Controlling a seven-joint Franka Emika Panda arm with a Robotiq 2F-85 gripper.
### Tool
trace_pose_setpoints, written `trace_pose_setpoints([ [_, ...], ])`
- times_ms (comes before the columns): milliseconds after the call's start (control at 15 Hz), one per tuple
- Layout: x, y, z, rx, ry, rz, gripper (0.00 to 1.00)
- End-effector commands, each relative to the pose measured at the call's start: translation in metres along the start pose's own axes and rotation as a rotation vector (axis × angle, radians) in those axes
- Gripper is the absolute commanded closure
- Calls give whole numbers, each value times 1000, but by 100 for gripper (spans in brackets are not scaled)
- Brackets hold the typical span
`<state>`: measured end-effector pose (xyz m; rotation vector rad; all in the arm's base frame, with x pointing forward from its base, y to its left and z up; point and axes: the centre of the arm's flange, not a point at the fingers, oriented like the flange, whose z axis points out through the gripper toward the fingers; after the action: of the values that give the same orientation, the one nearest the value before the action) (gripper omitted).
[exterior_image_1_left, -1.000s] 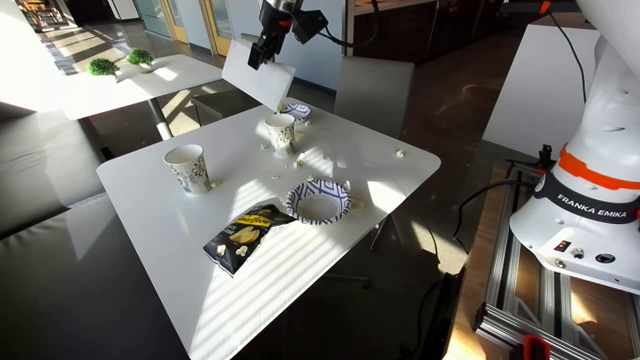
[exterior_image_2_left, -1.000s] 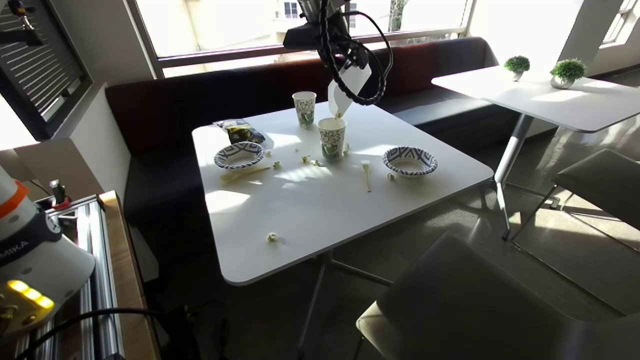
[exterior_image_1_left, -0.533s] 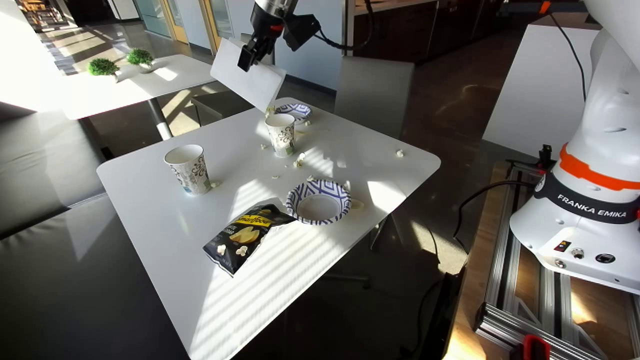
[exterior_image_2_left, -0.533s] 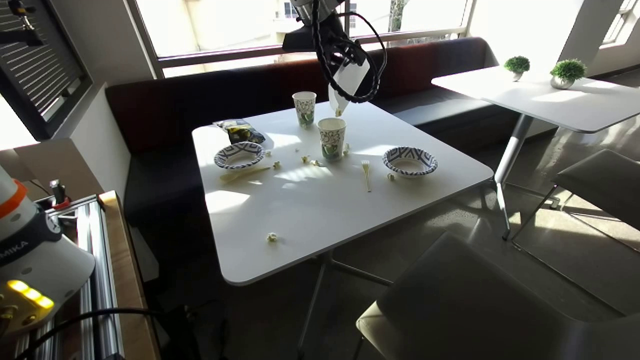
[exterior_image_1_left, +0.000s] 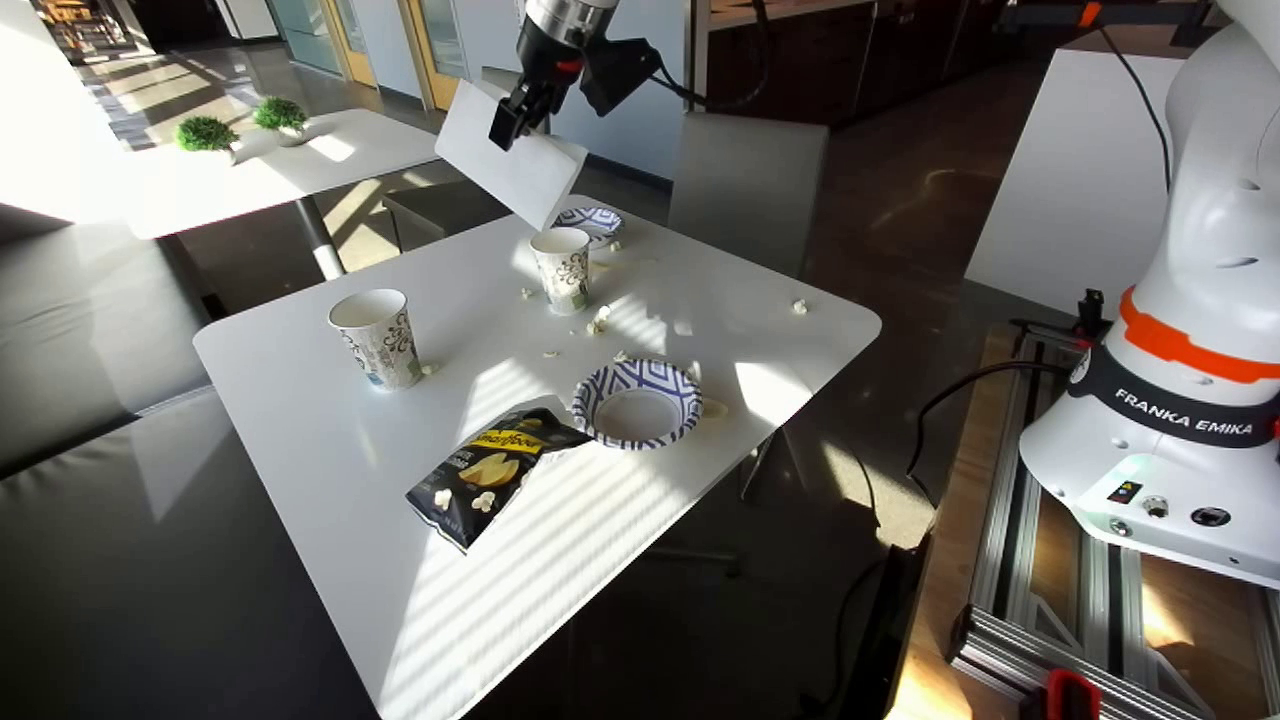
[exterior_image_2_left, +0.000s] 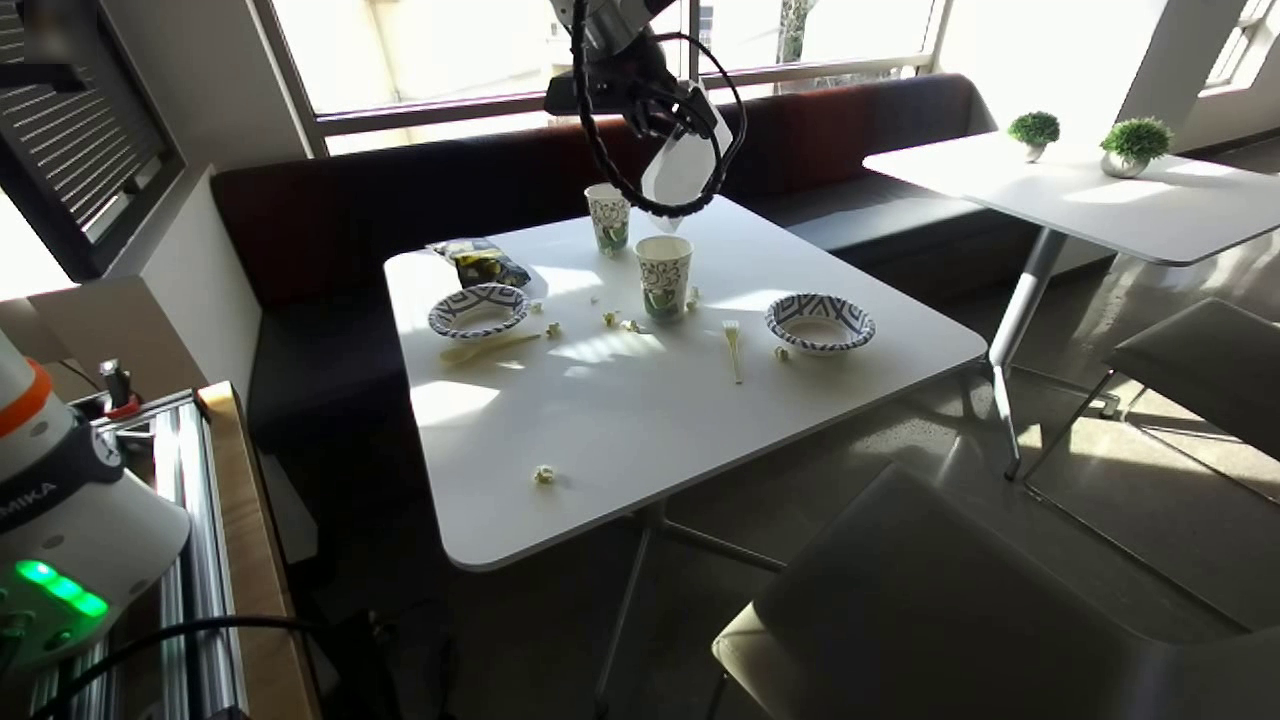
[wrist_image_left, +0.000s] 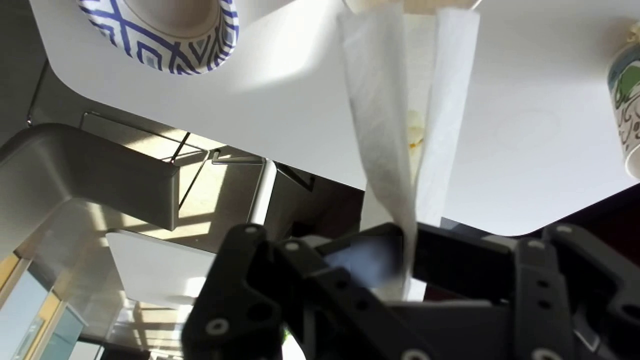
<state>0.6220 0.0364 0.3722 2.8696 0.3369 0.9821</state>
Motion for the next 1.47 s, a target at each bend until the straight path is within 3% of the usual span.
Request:
trace_pose_setpoints([
  [0, -32, 0, -24, -45, 11, 20, 100],
  [267, -41, -1, -27, -59, 74, 39, 100],
  [333, -18, 6, -13, -59, 44, 34, 100],
  [1400, -24, 1, -17, -55, 59, 45, 100],
])
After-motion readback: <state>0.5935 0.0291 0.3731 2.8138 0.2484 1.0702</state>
